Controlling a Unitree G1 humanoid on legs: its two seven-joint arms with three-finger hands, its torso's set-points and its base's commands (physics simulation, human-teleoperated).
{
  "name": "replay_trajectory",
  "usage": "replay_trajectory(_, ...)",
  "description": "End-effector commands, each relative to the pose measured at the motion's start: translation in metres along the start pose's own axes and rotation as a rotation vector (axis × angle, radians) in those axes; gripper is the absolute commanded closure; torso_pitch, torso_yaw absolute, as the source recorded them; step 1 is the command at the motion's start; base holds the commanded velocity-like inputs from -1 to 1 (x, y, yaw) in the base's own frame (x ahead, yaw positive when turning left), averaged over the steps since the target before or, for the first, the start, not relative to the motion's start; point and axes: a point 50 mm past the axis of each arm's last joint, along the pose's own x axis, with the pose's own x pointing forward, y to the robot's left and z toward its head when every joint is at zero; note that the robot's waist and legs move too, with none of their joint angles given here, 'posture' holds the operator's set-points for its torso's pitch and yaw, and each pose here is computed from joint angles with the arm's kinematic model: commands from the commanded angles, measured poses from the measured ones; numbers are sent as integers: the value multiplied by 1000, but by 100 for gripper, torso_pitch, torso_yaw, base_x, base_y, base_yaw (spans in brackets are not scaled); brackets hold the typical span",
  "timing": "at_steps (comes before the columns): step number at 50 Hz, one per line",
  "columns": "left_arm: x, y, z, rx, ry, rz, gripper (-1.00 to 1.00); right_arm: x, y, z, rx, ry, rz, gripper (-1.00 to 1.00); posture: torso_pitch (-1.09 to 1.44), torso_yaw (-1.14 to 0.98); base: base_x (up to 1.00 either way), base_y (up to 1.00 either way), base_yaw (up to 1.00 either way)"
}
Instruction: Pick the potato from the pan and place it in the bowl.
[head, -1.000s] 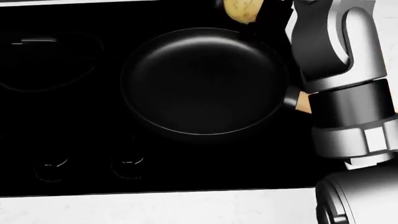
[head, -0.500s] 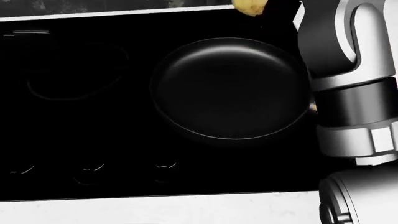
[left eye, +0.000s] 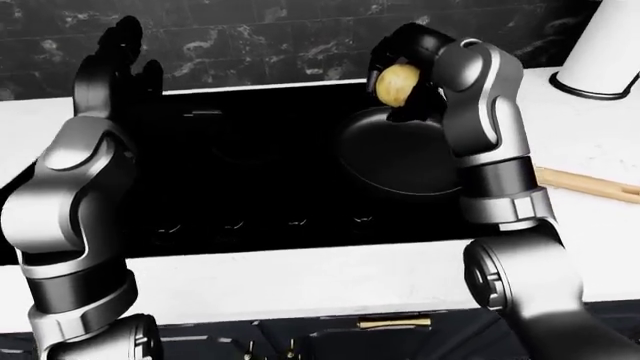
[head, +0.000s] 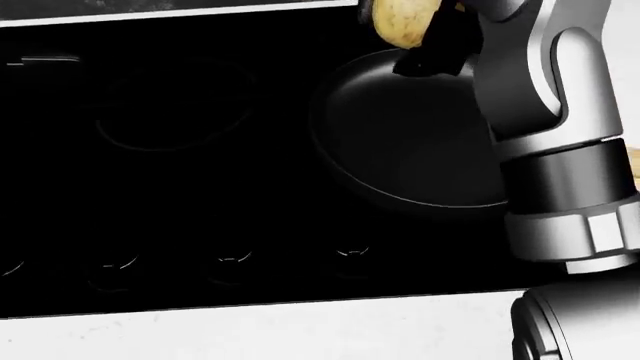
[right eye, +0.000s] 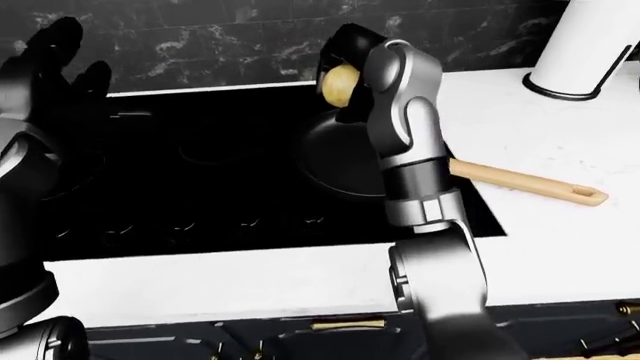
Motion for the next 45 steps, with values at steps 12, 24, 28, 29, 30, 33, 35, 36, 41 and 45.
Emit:
replay_trajectory(12, -5, 6, 23, 11, -105, 28, -100, -9, -19, 19, -27, -72, -89, 100, 0, 0, 0, 31, 0)
replay_trajectory(24, -4, 6, 24, 11, -106, 26, -100, -9, -21, 19, -30, -70, -93, 100, 0, 0, 0, 32, 0)
replay_trajectory(28, -5, 6, 27, 12, -110, 27, -100, -9, -21, 20, -26, -72, -93, 100, 0, 0, 0, 32, 0)
replay_trajectory(29, -5, 7, 27, 12, -110, 27, -100, -9, -21, 20, -27, -73, -94, 100, 0, 0, 0, 32, 0)
replay_trajectory(30, -5, 7, 29, 11, -111, 29, -100, -9, -22, 20, -27, -73, -95, 100, 0, 0, 0, 31, 0)
replay_trajectory(33, -4, 7, 29, 11, -113, 29, -100, -9, -25, 21, -27, -74, -100, 100, 0, 0, 0, 32, 0)
replay_trajectory(35, -3, 6, 29, 12, -113, 28, -100, -8, -25, 21, -27, -74, -101, 100, 0, 0, 0, 32, 0)
replay_trajectory(36, -3, 5, 30, 12, -114, 26, -100, -9, -26, 21, -26, -74, -102, 100, 0, 0, 0, 31, 0)
replay_trajectory(41, -3, 6, 30, 13, -115, 28, -100, -9, -27, 21, -25, -74, -103, 100, 0, 0, 0, 32, 0)
replay_trajectory(45, -3, 7, 34, 15, -119, 30, -100, -9, -30, 23, -28, -78, -107, 100, 0, 0, 0, 31, 0)
